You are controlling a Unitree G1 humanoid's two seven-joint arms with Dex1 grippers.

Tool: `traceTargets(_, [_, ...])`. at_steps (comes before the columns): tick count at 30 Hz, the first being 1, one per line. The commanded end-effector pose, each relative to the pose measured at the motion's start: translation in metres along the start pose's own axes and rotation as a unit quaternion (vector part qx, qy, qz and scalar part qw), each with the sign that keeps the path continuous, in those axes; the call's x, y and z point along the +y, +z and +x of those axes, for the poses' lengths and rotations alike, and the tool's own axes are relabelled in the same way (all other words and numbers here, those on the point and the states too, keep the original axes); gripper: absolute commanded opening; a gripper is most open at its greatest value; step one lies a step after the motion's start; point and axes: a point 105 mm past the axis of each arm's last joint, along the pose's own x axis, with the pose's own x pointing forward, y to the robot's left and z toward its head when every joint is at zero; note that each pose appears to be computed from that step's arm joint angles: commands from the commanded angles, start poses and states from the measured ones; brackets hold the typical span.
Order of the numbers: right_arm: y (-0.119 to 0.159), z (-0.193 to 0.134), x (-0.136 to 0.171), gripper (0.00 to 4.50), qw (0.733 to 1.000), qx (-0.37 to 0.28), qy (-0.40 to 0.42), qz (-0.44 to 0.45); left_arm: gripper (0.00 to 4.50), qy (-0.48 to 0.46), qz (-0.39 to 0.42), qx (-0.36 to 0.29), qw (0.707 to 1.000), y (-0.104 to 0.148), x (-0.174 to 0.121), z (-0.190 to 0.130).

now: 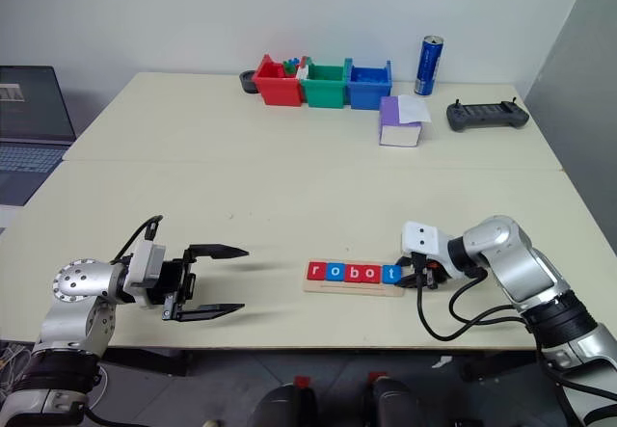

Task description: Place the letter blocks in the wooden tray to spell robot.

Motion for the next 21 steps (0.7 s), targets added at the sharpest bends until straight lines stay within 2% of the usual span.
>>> traceTargets(1, [0.01, -0.003, -0.003, 1.46, 1.0, -0.001, -0.001, -0.024, 4.5, 0.009, 0.025, 0.0, 1.0, 0.01, 0.005, -0.004])
traceTargets(6, [0.013, -0.002, -0.004, 1.46, 0.999, -0.007, -0.005, -0.037, 4.5, 0.008, 0.023, 0.0, 1.0, 0.01, 0.004, -0.004])
traceTargets(14, [0.024, -0.015, -0.008, 4.15, 0.999, -0.032, -0.013, -0.041, 4.5, 0.006, 0.023, 0.0, 1.0, 0.01, 0.005, -0.004])
traceTargets(18, [0.034, -0.039, -0.011, 4.15, 0.997, -0.072, -0.027, -0.022, 4.5, 0.006, 0.023, 0.001, 1.0, 0.01, 0.005, -0.005])
traceTargets(21, [0.032, -0.058, -0.013, 4.15, 0.991, -0.115, -0.062, 0.032, 4.5, 0.007, 0.024, 0.002, 1.0, 0.01, 0.004, -0.006])
